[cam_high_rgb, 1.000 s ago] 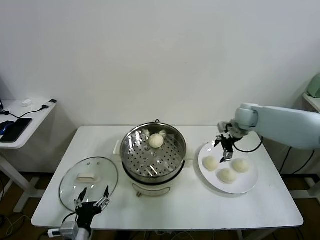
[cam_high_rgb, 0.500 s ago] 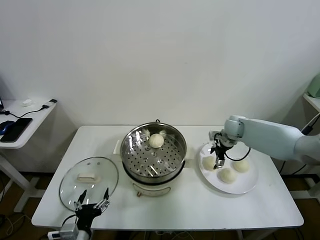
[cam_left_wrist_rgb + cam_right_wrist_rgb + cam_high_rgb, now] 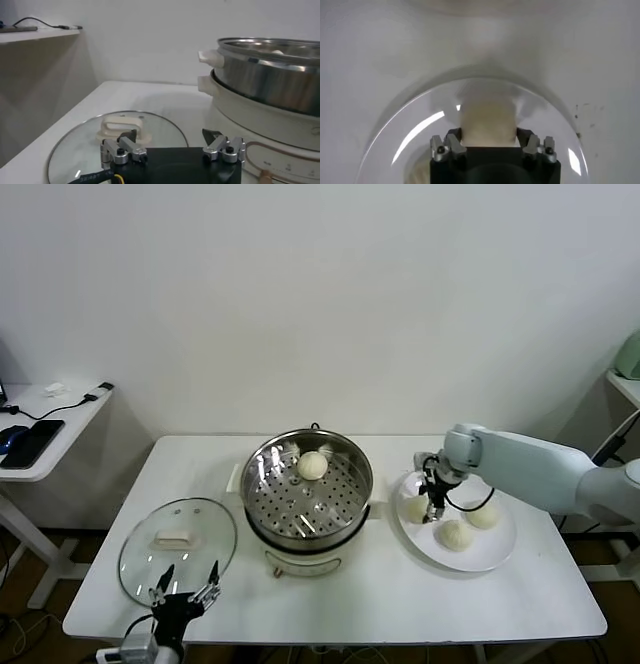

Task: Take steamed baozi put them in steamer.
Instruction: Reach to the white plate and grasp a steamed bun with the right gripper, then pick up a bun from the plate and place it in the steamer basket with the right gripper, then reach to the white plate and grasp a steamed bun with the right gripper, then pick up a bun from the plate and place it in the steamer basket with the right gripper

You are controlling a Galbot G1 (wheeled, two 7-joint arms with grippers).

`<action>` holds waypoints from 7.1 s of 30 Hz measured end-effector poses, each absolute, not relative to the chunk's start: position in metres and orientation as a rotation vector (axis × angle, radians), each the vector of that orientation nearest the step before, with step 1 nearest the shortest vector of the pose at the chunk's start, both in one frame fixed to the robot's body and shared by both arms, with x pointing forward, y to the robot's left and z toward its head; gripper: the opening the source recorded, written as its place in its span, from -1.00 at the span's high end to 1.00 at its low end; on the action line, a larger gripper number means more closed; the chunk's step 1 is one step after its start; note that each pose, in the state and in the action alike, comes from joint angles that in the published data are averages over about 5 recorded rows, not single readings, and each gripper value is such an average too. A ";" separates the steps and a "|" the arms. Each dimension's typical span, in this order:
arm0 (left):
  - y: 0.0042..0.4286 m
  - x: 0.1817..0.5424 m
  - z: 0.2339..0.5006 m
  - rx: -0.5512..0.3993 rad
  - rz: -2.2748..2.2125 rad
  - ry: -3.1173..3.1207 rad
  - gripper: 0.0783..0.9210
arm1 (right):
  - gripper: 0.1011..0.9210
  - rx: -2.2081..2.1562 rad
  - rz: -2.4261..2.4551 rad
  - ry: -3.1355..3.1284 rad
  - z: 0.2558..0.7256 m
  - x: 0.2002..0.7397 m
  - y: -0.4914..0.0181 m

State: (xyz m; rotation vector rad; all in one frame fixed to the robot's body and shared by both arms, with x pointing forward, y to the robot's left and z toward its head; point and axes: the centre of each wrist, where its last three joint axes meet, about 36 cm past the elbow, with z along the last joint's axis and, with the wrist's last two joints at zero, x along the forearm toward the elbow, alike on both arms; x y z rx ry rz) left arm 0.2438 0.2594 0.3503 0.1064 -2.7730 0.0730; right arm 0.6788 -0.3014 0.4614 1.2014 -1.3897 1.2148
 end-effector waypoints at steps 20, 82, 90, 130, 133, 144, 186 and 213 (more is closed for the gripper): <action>0.253 0.244 0.363 0.093 0.085 -2.795 -0.77 | -0.43 1.347 1.248 -1.539 0.688 0.678 -0.233; 0.227 0.236 0.363 0.018 0.102 -2.788 -0.77 | -0.76 1.498 1.253 -1.481 0.621 0.662 -0.023; 0.223 0.237 0.365 0.009 0.102 -2.791 -0.77 | -0.76 1.484 1.280 -1.410 0.677 0.673 -0.120; 0.224 0.233 0.359 0.030 0.114 -2.763 -0.77 | -0.76 1.164 1.225 -1.260 0.473 0.625 -0.329; 0.224 0.232 0.359 0.030 0.114 -2.762 -0.77 | -0.76 1.160 1.222 -1.259 0.467 0.623 -0.330; 0.221 0.231 0.358 0.020 0.115 -2.760 -0.77 | -0.71 1.138 1.215 -1.270 0.456 0.620 -0.336; 0.212 0.236 0.370 -0.025 0.118 -2.773 -0.77 | -0.39 1.782 1.909 -0.993 0.751 0.647 -0.111; 0.223 0.231 0.371 0.022 0.102 -2.769 -0.77 | -0.38 2.286 2.075 -0.265 0.598 0.637 0.022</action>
